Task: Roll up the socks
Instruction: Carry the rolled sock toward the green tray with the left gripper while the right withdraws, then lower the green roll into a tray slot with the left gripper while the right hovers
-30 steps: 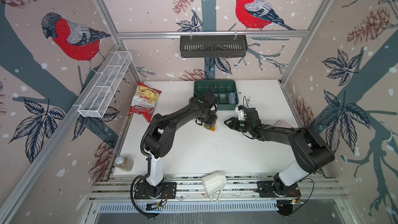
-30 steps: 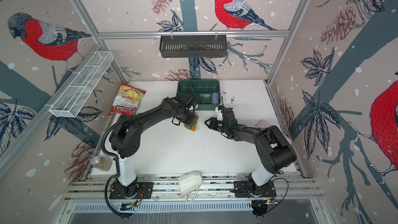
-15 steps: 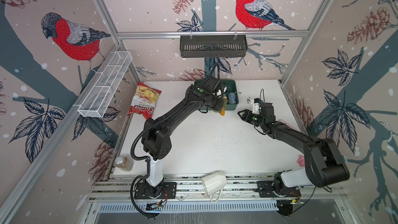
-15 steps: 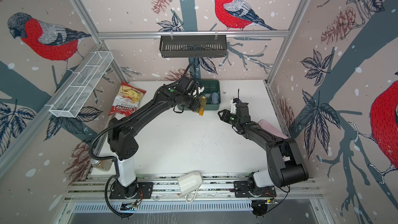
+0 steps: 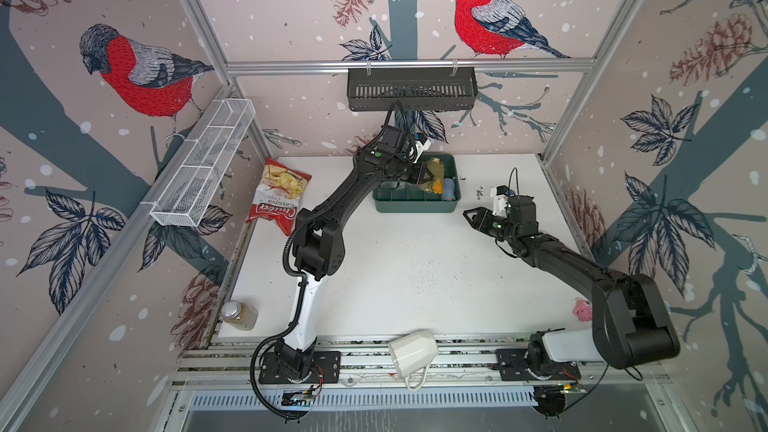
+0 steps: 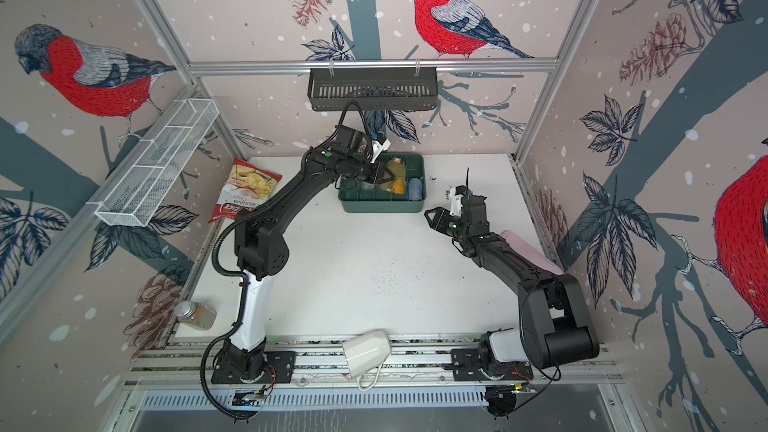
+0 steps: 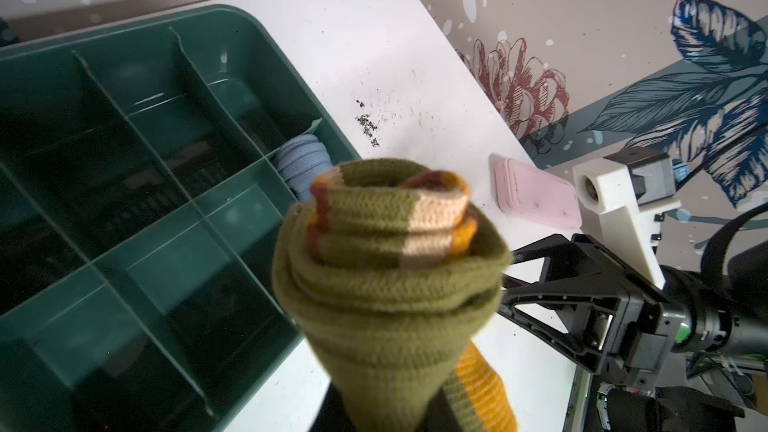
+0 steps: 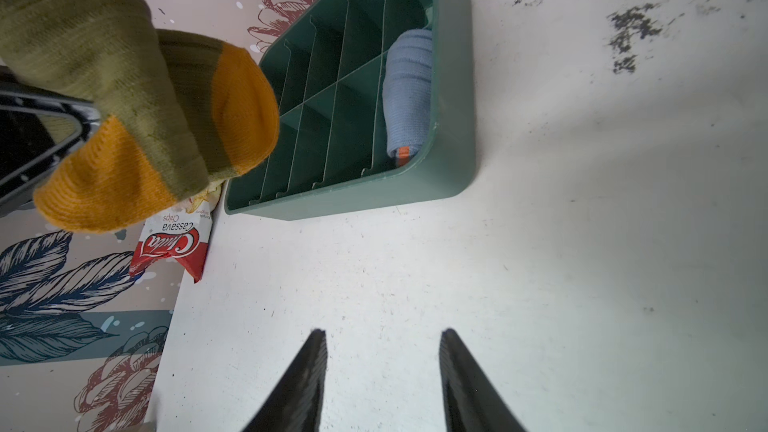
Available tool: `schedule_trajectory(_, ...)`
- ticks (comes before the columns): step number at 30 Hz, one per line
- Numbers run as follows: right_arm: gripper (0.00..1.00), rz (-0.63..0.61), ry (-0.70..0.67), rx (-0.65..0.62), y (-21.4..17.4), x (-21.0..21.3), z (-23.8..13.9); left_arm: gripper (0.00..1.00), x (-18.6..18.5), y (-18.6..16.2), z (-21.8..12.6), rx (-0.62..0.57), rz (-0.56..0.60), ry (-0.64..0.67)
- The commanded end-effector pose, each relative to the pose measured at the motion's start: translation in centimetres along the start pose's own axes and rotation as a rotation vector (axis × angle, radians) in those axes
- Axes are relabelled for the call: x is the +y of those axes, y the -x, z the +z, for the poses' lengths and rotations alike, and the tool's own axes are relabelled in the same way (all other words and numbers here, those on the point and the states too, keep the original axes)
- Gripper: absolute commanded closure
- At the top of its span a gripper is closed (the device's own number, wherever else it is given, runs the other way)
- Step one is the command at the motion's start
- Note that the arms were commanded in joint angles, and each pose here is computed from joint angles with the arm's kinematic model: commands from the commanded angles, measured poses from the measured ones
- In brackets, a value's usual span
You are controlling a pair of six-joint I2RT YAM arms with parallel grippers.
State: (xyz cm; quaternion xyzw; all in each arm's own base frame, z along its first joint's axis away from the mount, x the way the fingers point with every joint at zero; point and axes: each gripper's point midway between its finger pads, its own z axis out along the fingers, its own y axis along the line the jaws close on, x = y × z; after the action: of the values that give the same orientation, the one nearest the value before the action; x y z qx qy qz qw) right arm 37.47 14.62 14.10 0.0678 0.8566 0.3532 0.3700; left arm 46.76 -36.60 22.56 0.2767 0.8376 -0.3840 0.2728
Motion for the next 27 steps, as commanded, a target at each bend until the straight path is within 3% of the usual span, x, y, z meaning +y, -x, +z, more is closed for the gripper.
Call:
schedule_trajectory(1, 0.54, -0.019, 0.013, -0.008, 0.5, 0.3, -0.3, 1.0, -1.4, 2.0, -0.2, -0.062, 0.007, -0.144)
schedule_trajectory(6, 0.54, -0.014, 0.008, -0.007, 0.5, 0.0, -0.3, 1.0, -0.4, 2.3, 0.9, -0.082, -0.035, -0.251)
schedule_trajectory(15, 0.54, -0.006, 0.002, -0.006, 0.7, -0.7, -0.5, 1.0, 1.9, 1.7, 3.8, -0.06, -0.111, -0.308)
schedule_trajectory(22, 0.54, 0.006, -0.005, -0.004, 0.7, -1.5, -0.5, 1.0, 3.8, 0.0, 5.3, -0.014, -0.154, -0.263)
schedule_trajectory(27, 0.54, 0.012, -0.002, 0.002, 0.5, -1.9, -0.4, 1.0, 6.3, -1.9, 6.5, 0.035, -0.188, -0.157)
